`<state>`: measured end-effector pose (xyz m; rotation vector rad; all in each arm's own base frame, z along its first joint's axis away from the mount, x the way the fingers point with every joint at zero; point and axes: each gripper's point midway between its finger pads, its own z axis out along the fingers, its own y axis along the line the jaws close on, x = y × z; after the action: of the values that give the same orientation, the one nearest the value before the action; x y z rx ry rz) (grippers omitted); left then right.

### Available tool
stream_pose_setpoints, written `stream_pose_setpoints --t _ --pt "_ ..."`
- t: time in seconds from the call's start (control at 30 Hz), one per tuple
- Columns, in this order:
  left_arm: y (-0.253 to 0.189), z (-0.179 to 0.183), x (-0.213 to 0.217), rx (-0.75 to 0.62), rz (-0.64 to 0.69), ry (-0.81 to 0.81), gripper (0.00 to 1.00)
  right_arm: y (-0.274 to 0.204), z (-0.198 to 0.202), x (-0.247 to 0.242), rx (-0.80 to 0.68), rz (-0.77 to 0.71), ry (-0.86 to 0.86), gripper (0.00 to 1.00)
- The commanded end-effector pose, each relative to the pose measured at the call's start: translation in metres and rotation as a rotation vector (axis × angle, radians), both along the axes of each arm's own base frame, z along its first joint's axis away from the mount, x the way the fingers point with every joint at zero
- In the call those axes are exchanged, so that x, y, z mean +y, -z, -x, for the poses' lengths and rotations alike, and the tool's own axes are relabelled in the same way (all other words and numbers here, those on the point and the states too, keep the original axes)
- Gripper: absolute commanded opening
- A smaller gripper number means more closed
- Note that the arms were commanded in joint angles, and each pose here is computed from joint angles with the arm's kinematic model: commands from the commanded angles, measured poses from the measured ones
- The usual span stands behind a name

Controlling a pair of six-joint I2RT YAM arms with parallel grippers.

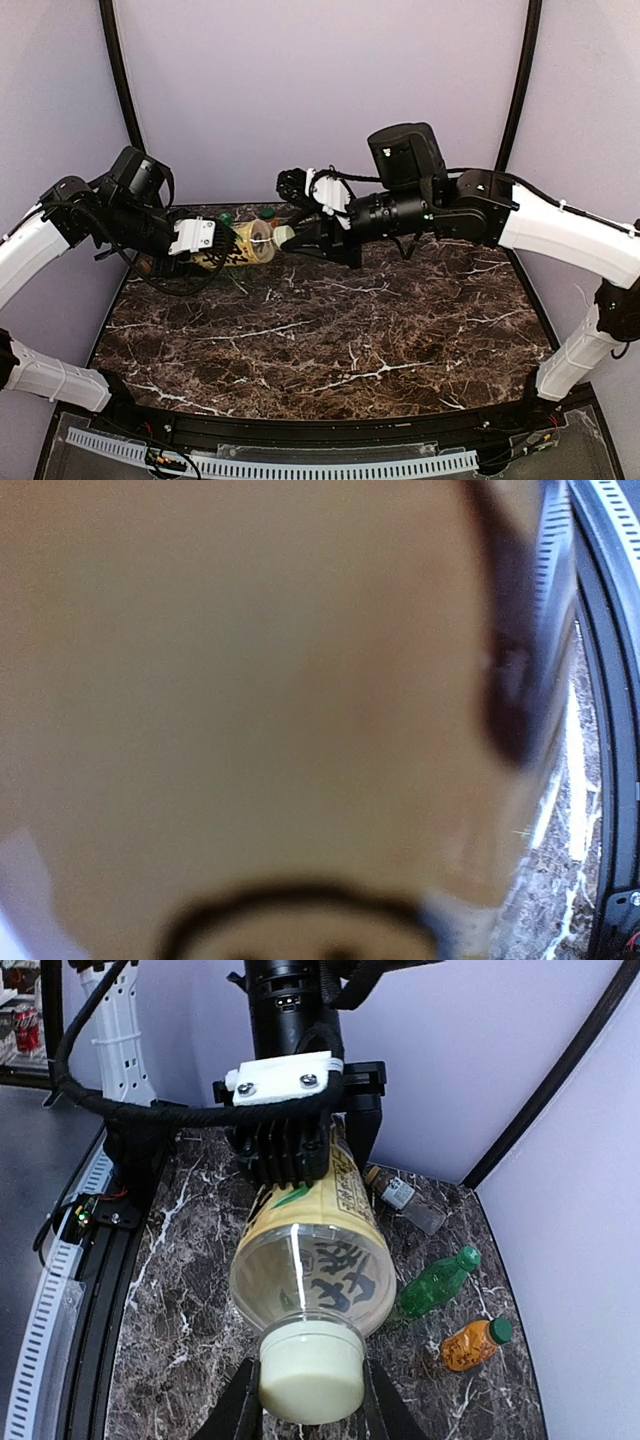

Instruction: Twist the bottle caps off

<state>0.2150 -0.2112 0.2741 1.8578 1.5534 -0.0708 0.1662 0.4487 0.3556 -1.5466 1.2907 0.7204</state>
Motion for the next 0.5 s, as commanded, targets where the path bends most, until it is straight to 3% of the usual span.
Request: stream_pose_setpoints --t 0.0,0.13,0.27,0.47 --pt "-0.013 0.030 -0.029 0.109 0.112 0.148 0.17 0.021 0.020 0.014 -0.243 0.110 -0.135 0.00" --pt "-0.014 0.029 -0.030 0.111 0.115 0.140 0.17 0.023 0.015 0.012 -0.340 0.141 -0.118 0.00" --pt "-0.013 0.022 -0.029 0.098 0.118 0.098 0.17 -0.004 0.014 0.005 -0.345 0.041 -0.061 0.43" --pt "-0.014 -0.003 -0.024 0.019 0.085 0.001 0.17 -0.058 0.024 -0.036 -0.293 -0.194 0.038 0.85"
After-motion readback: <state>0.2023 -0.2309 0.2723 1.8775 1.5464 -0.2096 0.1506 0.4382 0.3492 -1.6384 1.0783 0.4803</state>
